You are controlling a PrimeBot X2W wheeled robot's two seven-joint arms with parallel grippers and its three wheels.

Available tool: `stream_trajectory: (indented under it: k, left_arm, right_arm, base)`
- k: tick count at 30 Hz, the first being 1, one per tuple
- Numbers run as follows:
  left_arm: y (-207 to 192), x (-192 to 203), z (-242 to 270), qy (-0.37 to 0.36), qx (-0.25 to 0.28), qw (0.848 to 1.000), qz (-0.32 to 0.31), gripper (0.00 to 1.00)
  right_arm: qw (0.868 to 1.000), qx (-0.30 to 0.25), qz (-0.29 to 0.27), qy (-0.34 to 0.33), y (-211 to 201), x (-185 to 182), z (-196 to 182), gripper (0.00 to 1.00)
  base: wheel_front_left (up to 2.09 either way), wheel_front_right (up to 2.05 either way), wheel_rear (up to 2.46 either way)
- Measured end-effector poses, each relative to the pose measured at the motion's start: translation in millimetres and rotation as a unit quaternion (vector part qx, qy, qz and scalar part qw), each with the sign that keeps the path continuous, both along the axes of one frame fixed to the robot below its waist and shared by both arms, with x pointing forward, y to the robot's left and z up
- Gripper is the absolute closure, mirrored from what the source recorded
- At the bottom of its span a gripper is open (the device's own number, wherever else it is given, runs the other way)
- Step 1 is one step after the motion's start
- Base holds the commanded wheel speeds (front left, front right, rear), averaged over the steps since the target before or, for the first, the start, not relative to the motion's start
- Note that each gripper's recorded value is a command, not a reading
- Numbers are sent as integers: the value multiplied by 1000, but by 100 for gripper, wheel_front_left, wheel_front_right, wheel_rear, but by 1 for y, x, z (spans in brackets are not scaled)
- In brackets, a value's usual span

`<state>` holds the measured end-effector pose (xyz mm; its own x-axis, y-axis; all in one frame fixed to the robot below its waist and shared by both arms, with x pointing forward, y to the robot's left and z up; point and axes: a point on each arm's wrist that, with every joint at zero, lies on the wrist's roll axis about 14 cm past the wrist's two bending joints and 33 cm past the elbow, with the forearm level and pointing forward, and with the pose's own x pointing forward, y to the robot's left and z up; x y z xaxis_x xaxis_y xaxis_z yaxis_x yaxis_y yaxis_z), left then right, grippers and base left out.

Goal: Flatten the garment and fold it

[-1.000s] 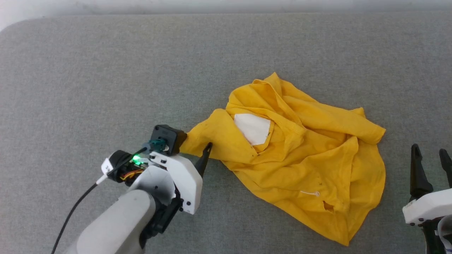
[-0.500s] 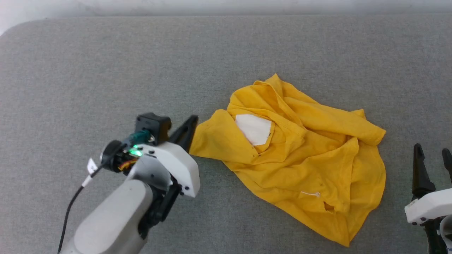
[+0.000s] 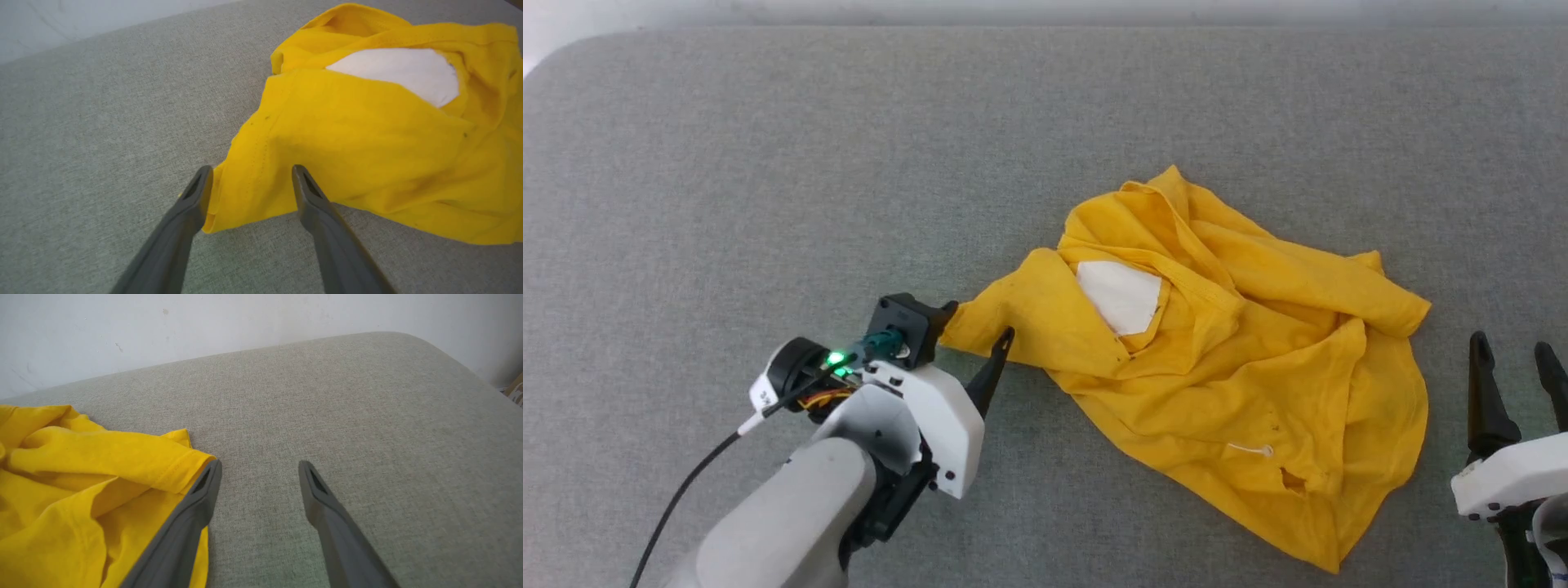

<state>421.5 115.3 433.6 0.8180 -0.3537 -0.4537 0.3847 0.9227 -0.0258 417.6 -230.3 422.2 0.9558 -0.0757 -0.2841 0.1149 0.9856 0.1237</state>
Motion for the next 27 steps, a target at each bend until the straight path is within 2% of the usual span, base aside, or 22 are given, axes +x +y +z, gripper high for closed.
stream_trajectory:
  k: [9, 10, 11, 12, 17, 20, 24, 27]
  left_arm:
    - [-7, 5, -17, 17, -1, 1000, -7, 0]
    - [-7, 6, -18, 17, -1, 1000, -8, 36]
    - [-8, 7, -19, 17, -2, 1000, -8, 95]
    - [-8, 8, -18, 14, -5, 1000, -6, 100]
    - [-11, 13, -13, 3, -25, 1000, 1, 100]
    - [-12, 23, 6, -24, -68, 997, 27, 100]
    - [-10, 37, 52, -79, -147, 984, 64, 100]
    - [13, 45, 89, -134, -193, 964, 121, 100]
  right_arm:
    - [1000, -4, -8, 2, -6, 0, -1, 0]
    - [1000, -4, -8, 2, -6, 0, -1, 0]
    - [1000, -4, -9, 1, -7, 1, -1, 0]
    - [1000, -4, -9, 0, -7, 1, 0, 0]
    - [1000, -4, -9, 0, -7, 2, 1, 0]
    - [1000, -4, -10, -3, -7, 2, 3, 0]
    - [1000, -3, -9, -9, -7, 2, 7, 0]
    - [1000, -2, -6, -12, -4, 2, 9, 0]
  base:
    - [0, 0, 0]
    - [0, 0, 0]
    - [0, 0, 0]
    - [0, 0, 0]
    - [0, 0, 0]
    - [0, 0, 0]
    - [0, 0, 0]
    - [0, 0, 0]
